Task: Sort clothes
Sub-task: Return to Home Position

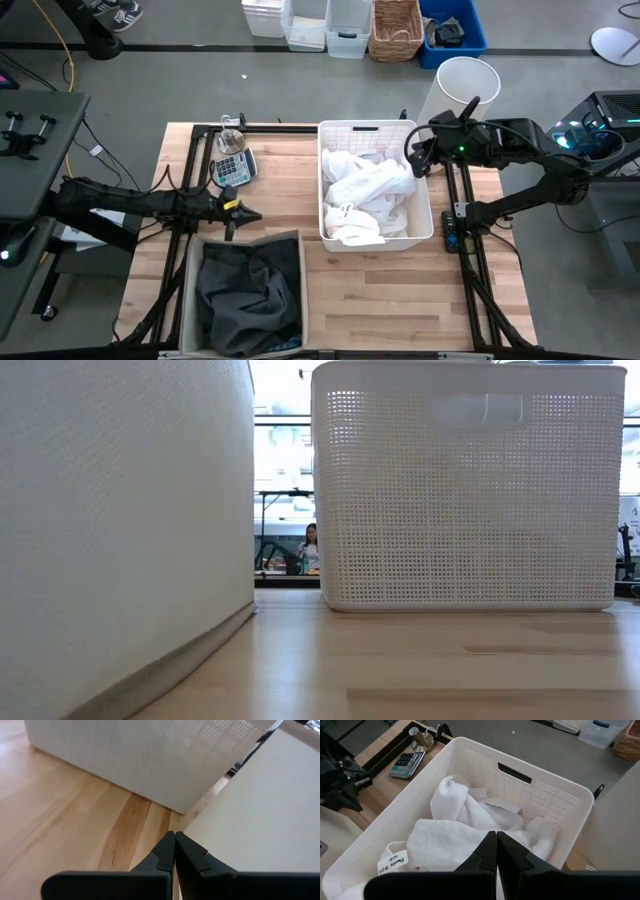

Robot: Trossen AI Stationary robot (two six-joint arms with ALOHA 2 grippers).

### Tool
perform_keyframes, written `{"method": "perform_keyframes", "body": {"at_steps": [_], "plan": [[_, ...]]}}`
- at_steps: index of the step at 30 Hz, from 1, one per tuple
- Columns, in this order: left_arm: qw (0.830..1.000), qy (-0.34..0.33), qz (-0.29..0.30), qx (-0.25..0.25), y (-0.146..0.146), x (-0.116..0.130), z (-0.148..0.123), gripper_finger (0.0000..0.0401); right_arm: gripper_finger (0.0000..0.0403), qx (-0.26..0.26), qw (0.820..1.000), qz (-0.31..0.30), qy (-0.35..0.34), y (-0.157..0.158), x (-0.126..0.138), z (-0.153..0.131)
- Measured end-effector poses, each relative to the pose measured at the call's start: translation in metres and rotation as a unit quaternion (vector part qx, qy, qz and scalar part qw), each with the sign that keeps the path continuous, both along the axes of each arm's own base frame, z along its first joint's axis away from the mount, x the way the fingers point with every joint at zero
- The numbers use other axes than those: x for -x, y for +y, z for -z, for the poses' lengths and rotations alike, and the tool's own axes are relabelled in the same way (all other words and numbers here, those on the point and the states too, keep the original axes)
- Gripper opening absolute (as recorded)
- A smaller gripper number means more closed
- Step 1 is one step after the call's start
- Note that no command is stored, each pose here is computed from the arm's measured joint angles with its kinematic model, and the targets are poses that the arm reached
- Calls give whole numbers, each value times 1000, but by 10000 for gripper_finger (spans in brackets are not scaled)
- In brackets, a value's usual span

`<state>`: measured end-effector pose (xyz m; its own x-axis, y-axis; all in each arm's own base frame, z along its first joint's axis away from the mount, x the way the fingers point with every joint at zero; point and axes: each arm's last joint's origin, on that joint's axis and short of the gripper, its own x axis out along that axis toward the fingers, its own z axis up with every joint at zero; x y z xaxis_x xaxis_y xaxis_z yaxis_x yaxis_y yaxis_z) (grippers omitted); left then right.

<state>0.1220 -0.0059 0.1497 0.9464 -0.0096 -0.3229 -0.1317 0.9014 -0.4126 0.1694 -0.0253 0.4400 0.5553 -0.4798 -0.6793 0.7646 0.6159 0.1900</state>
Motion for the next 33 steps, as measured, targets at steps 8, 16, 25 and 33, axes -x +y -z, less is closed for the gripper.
{"method": "perform_keyframes", "body": {"at_steps": [8,16,25,33], "plan": [[999,10,-18,40,0,3,12,0,0,-6,999,-37,26,2,-1,8],[992,23,-45,117,0,4,15,0,0,-33,995,-78,-53,16,10,53],[992,21,-46,117,0,4,14,0,0,-33,954,-112,-276,23,39,126],[992,-12,-43,120,1,8,9,0,0,33,853,-189,-485,23,74,150]]}}
